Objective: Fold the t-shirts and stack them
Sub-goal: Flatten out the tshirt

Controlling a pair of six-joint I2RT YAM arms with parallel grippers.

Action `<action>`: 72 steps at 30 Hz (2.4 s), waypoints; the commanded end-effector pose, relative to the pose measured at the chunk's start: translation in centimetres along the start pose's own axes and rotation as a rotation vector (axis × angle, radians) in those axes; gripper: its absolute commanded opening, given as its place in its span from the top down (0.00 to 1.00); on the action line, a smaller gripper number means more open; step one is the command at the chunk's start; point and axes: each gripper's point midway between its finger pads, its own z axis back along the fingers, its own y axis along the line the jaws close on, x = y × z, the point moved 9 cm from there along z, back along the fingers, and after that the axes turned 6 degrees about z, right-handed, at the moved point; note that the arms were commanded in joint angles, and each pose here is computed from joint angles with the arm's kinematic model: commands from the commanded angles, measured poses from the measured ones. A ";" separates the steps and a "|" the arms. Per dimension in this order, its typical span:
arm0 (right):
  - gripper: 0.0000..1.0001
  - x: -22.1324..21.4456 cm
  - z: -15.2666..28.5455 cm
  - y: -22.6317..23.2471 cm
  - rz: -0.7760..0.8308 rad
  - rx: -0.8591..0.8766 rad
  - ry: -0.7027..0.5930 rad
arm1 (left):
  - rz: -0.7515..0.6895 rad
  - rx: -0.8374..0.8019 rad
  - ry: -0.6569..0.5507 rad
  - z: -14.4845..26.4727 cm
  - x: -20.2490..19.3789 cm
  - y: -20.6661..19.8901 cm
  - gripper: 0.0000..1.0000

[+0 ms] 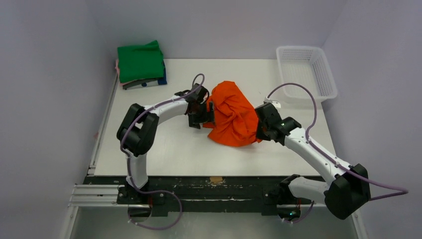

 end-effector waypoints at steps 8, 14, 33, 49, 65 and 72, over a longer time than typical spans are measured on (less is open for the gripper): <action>1.00 2.0 0.4 -4.2 -0.064 -0.148 -0.047 | 0.037 0.083 -0.073 -2.2 3.2 -1.6 0.35; 1.00 3.0 0.3 -4.8 -0.072 -0.139 -0.055 | 0.034 0.036 -0.048 -3.1 3.1 -3.0 0.67; 1.00 10.6 11.4 -8.2 -0.192 -0.255 -0.479 | -0.004 0.049 -0.903 26.7 -1.0 1.9 1.00; 1.00 16.0 19.6 -7.1 -0.220 -0.056 -0.759 | 0.035 -0.058 -1.421 41.5 -4.6 5.7 1.00; 1.00 9.6 -3.5 -6.3 -0.075 -0.237 0.146 | 0.033 0.160 -0.540 17.9 5.0 4.7 1.00; 0.41 10.7 -6.2 -7.2 -0.062 -0.424 0.132 | 0.065 0.310 -0.419 12.1 7.0 5.9 1.00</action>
